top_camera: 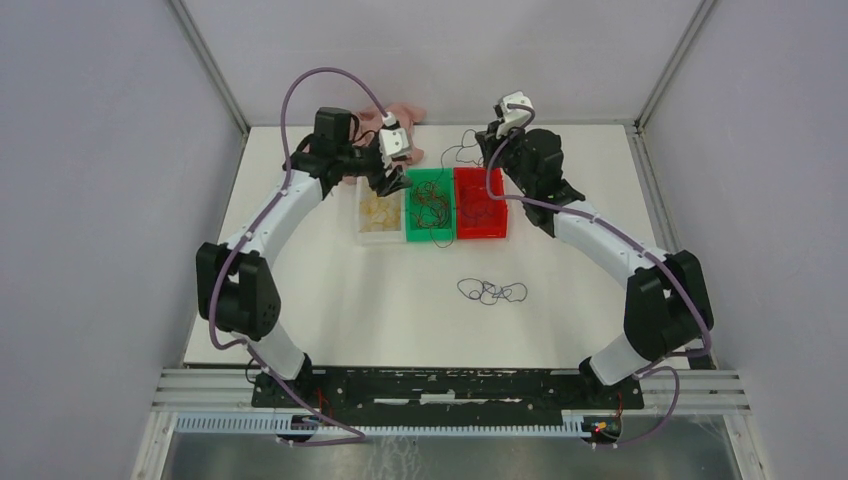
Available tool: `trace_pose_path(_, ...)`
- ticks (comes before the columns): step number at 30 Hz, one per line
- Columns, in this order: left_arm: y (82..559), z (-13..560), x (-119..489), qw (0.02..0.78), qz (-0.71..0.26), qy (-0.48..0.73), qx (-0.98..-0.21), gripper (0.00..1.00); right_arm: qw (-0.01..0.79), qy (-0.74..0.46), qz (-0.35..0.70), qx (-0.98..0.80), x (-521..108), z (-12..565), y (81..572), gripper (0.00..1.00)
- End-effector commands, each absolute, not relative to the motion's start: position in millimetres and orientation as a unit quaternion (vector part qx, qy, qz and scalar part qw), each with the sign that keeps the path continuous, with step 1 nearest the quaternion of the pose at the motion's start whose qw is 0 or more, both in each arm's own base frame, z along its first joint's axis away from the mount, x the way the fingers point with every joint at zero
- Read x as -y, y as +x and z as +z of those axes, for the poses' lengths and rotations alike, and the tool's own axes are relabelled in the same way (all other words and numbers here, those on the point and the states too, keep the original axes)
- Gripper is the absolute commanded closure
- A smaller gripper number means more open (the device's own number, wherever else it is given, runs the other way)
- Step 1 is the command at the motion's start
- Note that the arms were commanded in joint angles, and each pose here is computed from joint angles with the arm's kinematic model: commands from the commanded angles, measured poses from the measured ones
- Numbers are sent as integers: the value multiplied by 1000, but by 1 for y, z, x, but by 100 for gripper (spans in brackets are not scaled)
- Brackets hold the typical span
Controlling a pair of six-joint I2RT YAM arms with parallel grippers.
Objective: Untangle the cables
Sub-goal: Pick up the cable from the bin, then place the cable in the bin.
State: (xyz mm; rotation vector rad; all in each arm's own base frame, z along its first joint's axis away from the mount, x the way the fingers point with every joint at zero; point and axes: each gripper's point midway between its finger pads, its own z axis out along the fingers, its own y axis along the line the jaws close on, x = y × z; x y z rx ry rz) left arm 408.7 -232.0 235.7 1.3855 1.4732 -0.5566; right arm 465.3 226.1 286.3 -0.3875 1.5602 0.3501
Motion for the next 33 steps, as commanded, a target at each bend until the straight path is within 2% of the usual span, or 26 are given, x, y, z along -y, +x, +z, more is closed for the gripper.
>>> trace_pose_path(1,387,228,255,474,-263,625,-562,31,723,-70,237,-645,-199,349,463,100)
trace_pose_path(5,385,210,272,454,-269,645,-552,31,731,-26,291,-617,-182,377,460,100)
trace_pose_path(13,421,257,333,481,-387,504,-604,35,727,-23,340,-596,-182,406,448,100)
trace_pose_path(16,419,249,348,476,-389,503,-607,35,724,-16,356,-590,-181,412,446,100)
trace_pose_path(21,444,249,358,490,-394,452,-633,38,729,-2,390,-562,-172,434,437,100)
trace_pose_path(27,442,250,366,483,-419,453,-622,65,736,29,412,-536,-152,456,430,100)
trace_pose_path(31,441,244,366,471,-420,457,-627,74,737,53,423,-525,-140,462,432,100)
trace_pose_path(33,440,249,366,479,-416,463,-619,84,737,55,425,-523,-136,463,432,100)
